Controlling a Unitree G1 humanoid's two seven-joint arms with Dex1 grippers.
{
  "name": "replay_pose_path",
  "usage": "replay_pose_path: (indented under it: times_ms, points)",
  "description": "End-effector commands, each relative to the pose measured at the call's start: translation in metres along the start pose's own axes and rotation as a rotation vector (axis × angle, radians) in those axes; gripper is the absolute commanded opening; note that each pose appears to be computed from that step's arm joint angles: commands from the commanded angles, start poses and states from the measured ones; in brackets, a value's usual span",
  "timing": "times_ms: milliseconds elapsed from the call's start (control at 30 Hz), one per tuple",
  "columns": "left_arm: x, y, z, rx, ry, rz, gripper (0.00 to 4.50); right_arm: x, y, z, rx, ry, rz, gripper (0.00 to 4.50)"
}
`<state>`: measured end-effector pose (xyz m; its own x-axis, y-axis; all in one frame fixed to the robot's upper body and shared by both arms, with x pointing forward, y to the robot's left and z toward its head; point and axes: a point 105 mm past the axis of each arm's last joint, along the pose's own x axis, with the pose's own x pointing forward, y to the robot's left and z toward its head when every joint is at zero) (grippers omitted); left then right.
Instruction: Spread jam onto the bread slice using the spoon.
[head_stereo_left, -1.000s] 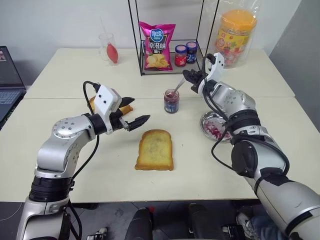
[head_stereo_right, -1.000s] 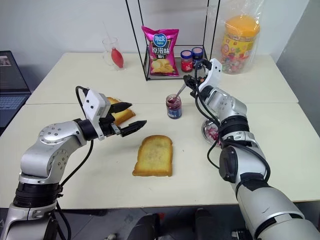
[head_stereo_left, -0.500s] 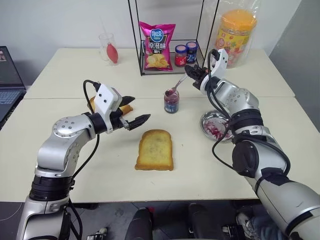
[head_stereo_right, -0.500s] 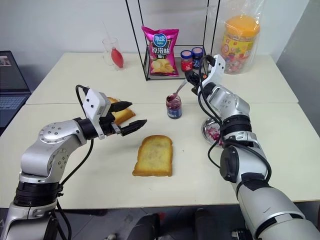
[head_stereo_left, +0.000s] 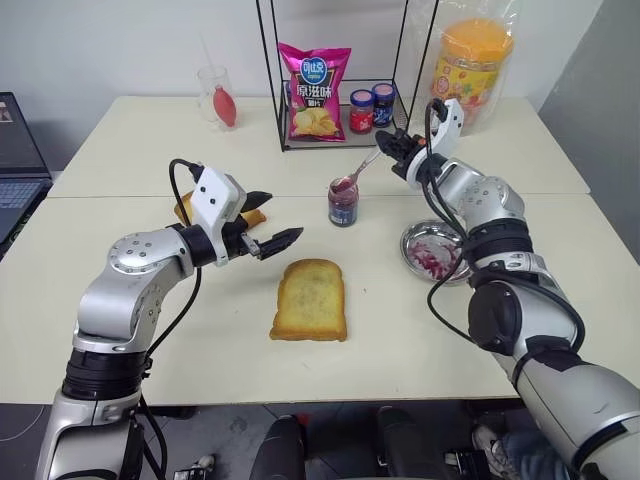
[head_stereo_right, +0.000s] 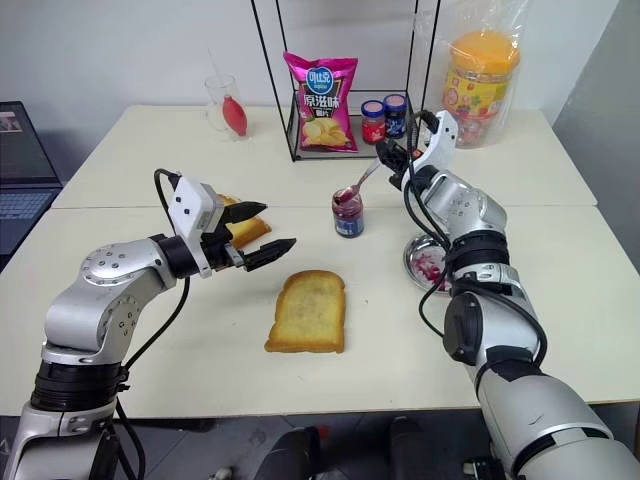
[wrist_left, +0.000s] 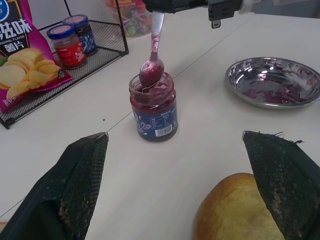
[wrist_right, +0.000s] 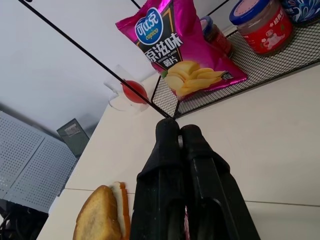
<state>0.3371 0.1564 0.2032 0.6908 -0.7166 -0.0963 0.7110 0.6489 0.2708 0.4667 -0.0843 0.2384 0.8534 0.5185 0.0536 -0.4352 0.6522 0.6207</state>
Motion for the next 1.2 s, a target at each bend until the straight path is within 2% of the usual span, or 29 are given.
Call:
replay_pose_path:
  times_ms: [33, 333, 633, 767, 933, 1033, 1200]
  points:
    - [0.001, 0.000, 0.012, 0.037, -0.039, -0.004, 4.50, -0.005, 0.007, 0.019, 0.014, -0.061, 0.033, 0.01]
    - [0.002, -0.004, 0.014, 0.018, -0.054, -0.030, 4.50, -0.007, 0.005, 0.020, 0.103, -0.064, 0.026, 0.01]
    - [0.000, -0.007, 0.014, 0.023, -0.064, -0.048, 4.50, -0.008, 0.009, 0.022, 0.109, -0.068, 0.044, 0.01]
    - [-0.005, -0.010, 0.015, 0.033, -0.067, -0.057, 4.50, -0.012, 0.023, 0.027, 0.088, -0.066, 0.094, 0.01]
    - [-0.031, -0.011, -0.001, 0.067, -0.001, -0.062, 4.50, -0.029, 0.065, 0.024, 0.068, -0.035, 0.231, 0.01]
    - [-0.045, -0.016, -0.006, 0.050, 0.019, -0.067, 4.50, -0.042, 0.085, 0.014, 0.063, -0.012, 0.289, 0.01]
    - [-0.070, -0.038, -0.022, 0.032, 0.083, -0.103, 4.50, -0.062, 0.108, -0.028, -0.015, 0.087, 0.358, 0.01]
